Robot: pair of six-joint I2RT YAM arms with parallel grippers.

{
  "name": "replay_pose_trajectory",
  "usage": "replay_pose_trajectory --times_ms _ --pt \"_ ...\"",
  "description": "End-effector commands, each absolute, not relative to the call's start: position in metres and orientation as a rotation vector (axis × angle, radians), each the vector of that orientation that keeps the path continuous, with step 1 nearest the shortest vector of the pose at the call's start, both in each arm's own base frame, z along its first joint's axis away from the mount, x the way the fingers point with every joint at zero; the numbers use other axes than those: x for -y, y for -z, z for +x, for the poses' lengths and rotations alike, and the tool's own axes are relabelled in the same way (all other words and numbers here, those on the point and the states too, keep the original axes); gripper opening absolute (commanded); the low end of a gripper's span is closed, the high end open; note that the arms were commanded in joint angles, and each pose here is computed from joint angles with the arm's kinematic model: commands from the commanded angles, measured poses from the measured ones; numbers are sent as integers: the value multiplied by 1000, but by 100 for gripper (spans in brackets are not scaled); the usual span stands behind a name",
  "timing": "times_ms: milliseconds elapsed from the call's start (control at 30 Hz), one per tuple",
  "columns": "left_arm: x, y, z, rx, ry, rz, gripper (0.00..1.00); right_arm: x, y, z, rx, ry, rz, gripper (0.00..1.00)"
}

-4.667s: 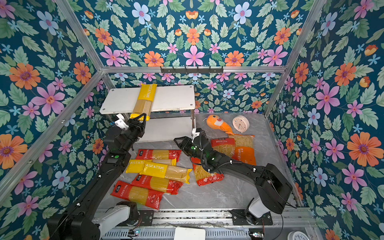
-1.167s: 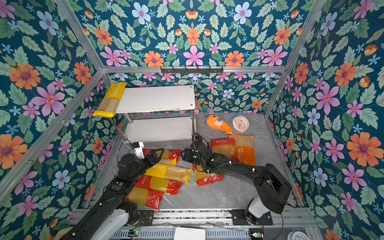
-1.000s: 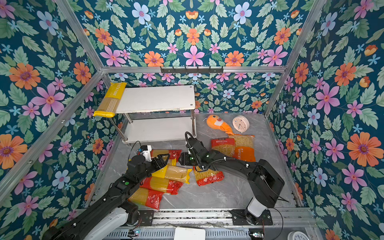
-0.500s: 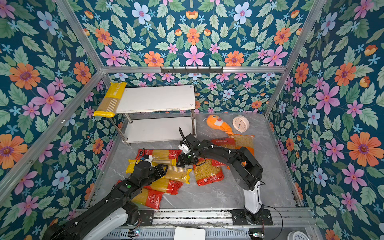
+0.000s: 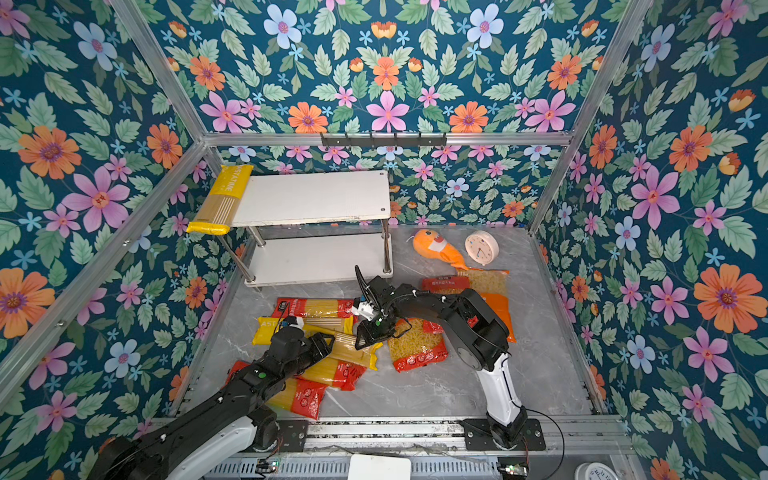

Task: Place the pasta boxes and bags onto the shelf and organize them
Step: 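Lower the left gripper onto a second yellow ASTATIME pack while right approaches, then lift the yellow pack upright with left while right grasps its lower end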

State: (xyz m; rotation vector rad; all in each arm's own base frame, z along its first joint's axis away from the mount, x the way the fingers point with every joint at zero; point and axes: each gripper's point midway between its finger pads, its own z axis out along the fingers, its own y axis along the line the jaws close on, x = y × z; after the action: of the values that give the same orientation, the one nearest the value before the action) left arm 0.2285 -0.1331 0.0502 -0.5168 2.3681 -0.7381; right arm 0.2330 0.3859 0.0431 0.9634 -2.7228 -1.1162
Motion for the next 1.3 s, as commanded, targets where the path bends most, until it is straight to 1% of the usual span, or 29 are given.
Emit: replay_pose_trajectory --times_ms 0,100,233,333,467,633,700,833,1000,1100,1267 --pt "135 -52 231 -2378 739 -478 70 -396 -57 220 2616 1261 1030 31" --pt "133 -73 239 -2335 762 -458 70 -393 -67 215 2608 1296 1079 21" --pt "127 -112 248 -2283 776 -414 72 -385 -89 213 2629 1350 1131 10" --pt "120 -145 255 -2228 800 -392 73 -378 -106 215 2652 1395 1136 5" --pt "114 -189 261 -2138 890 -369 75 -370 -136 217 2647 1533 1100 0" --pt "117 -231 265 -2018 1051 -342 76 -356 -177 215 2647 1777 1005 0" --pt "118 -240 265 -1974 1102 -346 77 -352 -193 217 2647 1930 924 0" --pt "123 -251 265 -1860 1242 -366 81 -345 -224 227 2657 2221 756 0" --pt "121 -251 259 -1651 1439 -459 86 -338 -261 239 2599 2548 547 0" --pt "122 -254 251 -1566 1503 -452 89 -342 -272 238 2583 2653 488 0" --pt "134 -263 243 -1517 1562 -377 89 -364 -281 224 2587 2733 473 0"
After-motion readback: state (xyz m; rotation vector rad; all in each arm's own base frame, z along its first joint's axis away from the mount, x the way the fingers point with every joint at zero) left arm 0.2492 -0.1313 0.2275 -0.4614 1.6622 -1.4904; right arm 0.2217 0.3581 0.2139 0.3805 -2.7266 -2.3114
